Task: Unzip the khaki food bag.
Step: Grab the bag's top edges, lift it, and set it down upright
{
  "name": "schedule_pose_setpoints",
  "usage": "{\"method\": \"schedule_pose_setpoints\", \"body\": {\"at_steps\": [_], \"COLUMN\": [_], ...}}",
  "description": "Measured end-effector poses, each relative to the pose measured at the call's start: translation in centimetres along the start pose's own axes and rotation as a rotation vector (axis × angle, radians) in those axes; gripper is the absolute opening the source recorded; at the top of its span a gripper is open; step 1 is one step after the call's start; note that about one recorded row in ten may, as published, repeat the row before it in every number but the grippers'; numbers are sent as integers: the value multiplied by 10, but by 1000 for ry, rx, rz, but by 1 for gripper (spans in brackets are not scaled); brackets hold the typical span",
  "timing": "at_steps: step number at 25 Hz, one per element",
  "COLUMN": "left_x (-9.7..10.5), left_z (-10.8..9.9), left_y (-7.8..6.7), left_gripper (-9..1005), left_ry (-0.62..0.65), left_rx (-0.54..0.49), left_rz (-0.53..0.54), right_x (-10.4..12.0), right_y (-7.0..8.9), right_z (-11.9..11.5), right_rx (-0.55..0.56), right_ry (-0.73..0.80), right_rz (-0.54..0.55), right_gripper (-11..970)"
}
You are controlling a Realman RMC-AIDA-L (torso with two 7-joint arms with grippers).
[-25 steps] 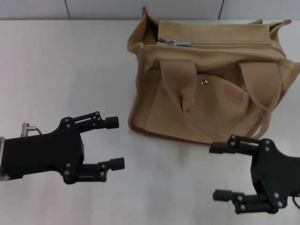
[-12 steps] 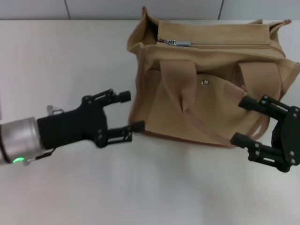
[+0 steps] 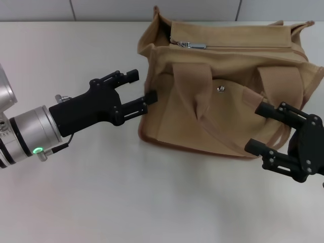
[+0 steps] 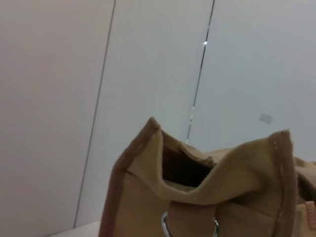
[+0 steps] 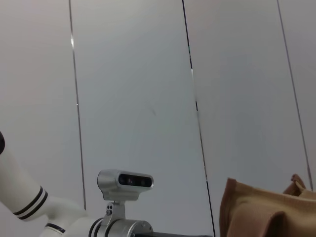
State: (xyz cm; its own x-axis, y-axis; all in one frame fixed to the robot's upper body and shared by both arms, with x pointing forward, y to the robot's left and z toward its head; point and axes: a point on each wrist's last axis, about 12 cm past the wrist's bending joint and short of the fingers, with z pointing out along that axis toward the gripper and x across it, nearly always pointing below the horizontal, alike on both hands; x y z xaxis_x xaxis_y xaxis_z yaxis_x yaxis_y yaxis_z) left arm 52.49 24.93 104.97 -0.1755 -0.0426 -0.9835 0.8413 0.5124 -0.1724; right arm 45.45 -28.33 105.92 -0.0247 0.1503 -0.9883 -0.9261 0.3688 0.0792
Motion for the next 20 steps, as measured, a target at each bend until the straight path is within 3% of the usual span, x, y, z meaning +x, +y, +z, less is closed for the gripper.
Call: {"method": "schedule_pose_setpoints", "body": {"at_steps": [1,6,17,20], "left_x": [0,4,5,4], "left_z": [0,1,4,0], "left_y": [0,-4,-6,-4], "left_gripper": [827,629,390,155], "left_ry": [0,2,-21,-49], "left_rx": [2,7,-1,-33], "left_rz": [-1,0,21,14], "right_x": [0,2,3,3], "right_y": [-1,-3,-3,-3], "right_z": [0,4,4,4], "right_rx": [1,10,32,42], "right_ry": [2,11,1,-3], "right_rz": [-1,0,-1,-3], "right_gripper": [770,770,770,770]}}
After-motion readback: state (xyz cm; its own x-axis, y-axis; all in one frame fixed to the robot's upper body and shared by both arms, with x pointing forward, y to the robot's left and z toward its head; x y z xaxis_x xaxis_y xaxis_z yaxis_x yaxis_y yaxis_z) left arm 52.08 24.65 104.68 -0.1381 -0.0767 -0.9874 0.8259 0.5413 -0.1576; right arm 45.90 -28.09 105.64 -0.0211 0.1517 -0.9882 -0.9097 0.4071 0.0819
